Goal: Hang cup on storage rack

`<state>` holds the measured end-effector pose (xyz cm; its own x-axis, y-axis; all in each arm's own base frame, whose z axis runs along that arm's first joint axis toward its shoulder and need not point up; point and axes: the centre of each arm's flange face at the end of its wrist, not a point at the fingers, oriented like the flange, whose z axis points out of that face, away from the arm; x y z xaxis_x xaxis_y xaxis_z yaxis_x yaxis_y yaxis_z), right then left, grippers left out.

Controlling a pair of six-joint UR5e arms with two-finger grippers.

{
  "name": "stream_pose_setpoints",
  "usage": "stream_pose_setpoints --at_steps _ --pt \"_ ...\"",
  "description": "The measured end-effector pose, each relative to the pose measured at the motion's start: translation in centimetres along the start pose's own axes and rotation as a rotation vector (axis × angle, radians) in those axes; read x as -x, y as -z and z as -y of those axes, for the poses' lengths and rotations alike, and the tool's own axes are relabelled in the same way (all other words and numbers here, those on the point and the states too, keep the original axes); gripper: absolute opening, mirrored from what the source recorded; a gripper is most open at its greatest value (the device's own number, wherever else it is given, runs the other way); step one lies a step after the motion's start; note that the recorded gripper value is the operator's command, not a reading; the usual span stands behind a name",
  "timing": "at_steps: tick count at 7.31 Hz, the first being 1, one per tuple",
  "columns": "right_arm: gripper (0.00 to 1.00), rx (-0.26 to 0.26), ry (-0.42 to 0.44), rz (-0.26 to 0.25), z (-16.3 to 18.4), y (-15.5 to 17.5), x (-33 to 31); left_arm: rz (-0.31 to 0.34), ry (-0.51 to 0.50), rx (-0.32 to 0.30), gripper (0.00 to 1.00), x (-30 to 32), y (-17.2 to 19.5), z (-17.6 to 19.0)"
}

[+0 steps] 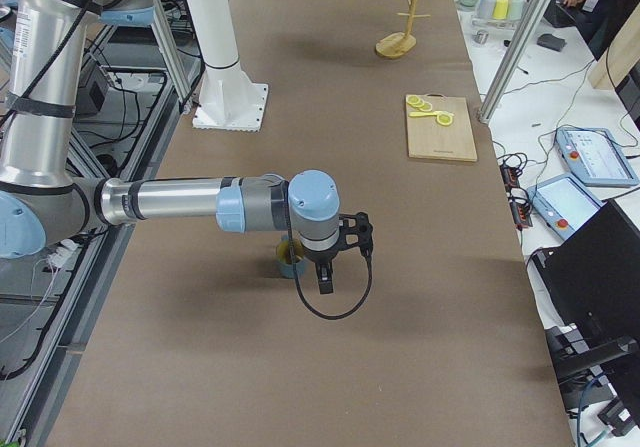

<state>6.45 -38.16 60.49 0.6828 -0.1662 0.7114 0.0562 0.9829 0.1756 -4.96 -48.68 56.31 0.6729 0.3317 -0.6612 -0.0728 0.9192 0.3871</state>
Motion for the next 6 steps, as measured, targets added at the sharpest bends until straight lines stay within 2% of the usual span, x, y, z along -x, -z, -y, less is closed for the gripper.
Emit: stream_pose_setpoints --at_steps 3,6 --pt "1.00 0.010 -0.019 -0.005 -4.0 -3.6 1.5 -0.018 -0.001 -0.003 0.99 -0.2 0.0 0.0" --pt "0.99 0.027 -0.070 -0.048 -6.3 -7.5 4.5 -0.019 -0.006 -0.008 0.99 -0.4 0.2 -0.2"
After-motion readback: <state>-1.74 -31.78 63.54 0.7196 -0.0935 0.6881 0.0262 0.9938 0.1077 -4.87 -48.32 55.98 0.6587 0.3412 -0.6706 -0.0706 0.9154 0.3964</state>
